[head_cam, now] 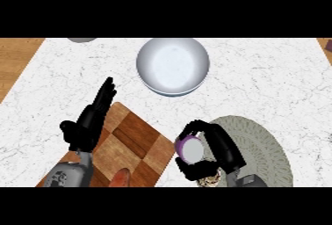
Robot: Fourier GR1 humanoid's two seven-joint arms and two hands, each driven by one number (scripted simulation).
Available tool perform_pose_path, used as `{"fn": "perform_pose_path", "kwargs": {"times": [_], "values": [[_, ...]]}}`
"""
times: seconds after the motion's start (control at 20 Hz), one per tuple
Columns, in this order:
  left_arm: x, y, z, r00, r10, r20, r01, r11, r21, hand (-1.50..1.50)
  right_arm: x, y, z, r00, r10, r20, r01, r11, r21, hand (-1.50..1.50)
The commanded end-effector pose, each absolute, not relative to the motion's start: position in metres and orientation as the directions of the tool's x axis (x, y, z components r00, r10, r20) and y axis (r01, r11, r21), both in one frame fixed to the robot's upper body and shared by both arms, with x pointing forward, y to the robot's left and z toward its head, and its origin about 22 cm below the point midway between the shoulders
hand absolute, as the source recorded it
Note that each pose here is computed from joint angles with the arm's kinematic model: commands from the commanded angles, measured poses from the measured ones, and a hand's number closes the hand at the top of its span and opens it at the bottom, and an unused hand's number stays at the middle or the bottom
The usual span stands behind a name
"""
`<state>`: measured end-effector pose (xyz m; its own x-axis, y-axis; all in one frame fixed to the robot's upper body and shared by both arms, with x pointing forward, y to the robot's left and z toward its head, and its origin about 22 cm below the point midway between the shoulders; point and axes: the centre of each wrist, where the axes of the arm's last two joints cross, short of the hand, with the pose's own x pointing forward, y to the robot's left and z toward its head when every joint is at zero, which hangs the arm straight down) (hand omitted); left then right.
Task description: Pick the can from the placemat and place it in the bowl
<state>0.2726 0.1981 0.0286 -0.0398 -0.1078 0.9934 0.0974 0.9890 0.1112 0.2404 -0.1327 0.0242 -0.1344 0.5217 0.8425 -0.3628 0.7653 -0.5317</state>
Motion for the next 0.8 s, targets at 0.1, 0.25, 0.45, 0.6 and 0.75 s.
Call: {"fn": "perform_pose_path", "kwargs": {"times": [0.1, 0.25, 0.45, 0.6, 0.75], "values": [[0.279, 0.203, 0.026, -0.042, -0.101, 0.994, 0.103, 0.989, 0.105, 0.0, 0.212, -0.037, 0.067, -0.378, 0.302, 0.875, -0.464, 0.757, -0.461, 1.5], [0.281, 0.205, 0.031, -0.033, -0.112, 0.993, 0.087, 0.99, 0.114, 0.0, 0.21, -0.012, 0.093, -0.507, 0.296, 0.81, -0.373, 0.771, -0.516, 1.5], [0.274, 0.212, 0.026, -0.022, -0.113, 0.993, 0.07, 0.991, 0.114, 0.0, 0.189, 0.013, 0.118, -0.584, 0.305, 0.753, -0.276, 0.797, -0.537, 1.5], [0.287, 0.198, 0.027, -0.02, -0.122, 0.992, 0.057, 0.991, 0.123, 0.0, 0.204, 0.026, 0.158, -0.592, 0.369, 0.717, -0.19, 0.8, -0.569, 1.5], [0.281, 0.213, 0.028, -0.032, -0.112, 0.993, 0.055, 0.992, 0.114, 0.0, 0.201, 0.038, 0.195, -0.573, 0.432, 0.697, -0.141, 0.785, -0.603, 1.5]]}}
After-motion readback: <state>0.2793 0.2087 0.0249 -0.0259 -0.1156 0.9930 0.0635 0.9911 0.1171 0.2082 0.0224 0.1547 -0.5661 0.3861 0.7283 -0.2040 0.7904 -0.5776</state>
